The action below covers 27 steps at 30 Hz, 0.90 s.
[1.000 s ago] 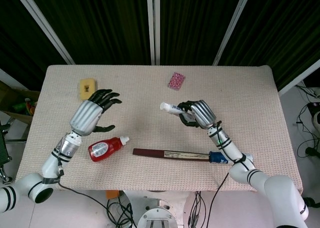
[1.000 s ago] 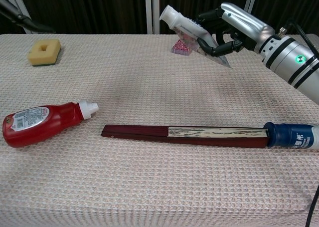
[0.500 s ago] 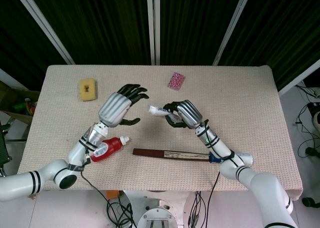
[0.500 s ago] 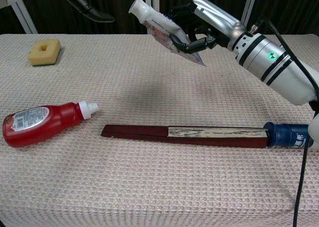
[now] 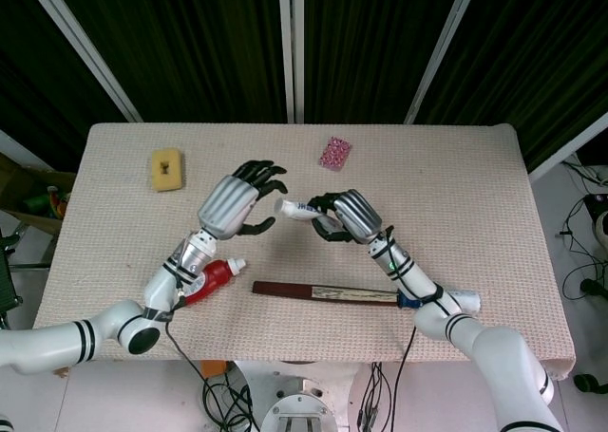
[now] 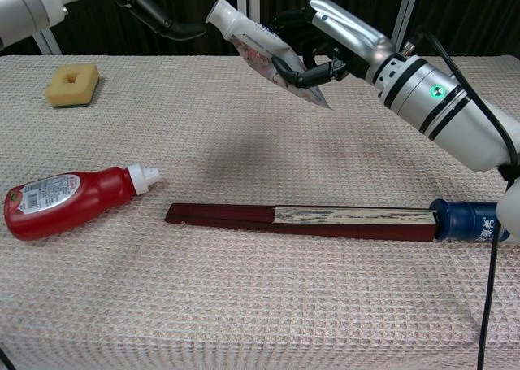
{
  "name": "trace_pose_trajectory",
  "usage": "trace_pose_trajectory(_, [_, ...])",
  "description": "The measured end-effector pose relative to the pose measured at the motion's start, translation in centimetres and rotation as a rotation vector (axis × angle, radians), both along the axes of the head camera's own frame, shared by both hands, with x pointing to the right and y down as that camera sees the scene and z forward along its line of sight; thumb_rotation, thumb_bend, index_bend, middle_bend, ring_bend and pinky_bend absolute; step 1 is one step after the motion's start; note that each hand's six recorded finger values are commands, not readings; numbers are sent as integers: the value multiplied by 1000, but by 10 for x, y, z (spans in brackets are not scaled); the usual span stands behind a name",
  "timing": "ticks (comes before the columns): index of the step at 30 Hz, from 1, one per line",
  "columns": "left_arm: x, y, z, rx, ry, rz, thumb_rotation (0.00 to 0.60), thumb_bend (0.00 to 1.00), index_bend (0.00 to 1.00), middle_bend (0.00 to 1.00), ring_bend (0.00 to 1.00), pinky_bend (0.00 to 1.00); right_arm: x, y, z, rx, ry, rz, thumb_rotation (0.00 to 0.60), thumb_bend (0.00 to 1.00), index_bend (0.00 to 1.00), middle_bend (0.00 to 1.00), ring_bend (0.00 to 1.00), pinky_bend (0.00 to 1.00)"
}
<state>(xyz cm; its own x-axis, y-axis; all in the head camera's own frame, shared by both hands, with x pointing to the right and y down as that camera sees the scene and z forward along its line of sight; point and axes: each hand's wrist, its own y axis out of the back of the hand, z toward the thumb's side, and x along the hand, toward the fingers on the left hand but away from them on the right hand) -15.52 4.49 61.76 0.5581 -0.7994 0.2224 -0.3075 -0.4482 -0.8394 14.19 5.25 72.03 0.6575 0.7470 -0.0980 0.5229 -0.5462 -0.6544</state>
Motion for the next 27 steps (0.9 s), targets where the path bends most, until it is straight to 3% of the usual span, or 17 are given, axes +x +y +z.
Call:
trace_pose_trajectory(7, [1,-1,3,10,-4,-6,595,319,389,185,127,166,-2,1,0,-10,-12,-1,600,823,864,723,568,780])
trace_pose_trajectory(20, [1,1,7,-1,14,-10,497,390,421,194,127,166,-6,2,1,-24,-21,2,600,823,868,728,574,783])
trace_pose_trajectory(27, [1,2,10,4,15,-10,489,403,421,195,127,166,-10,2,0,-34,-39,2,600,823,872,730,574,783])
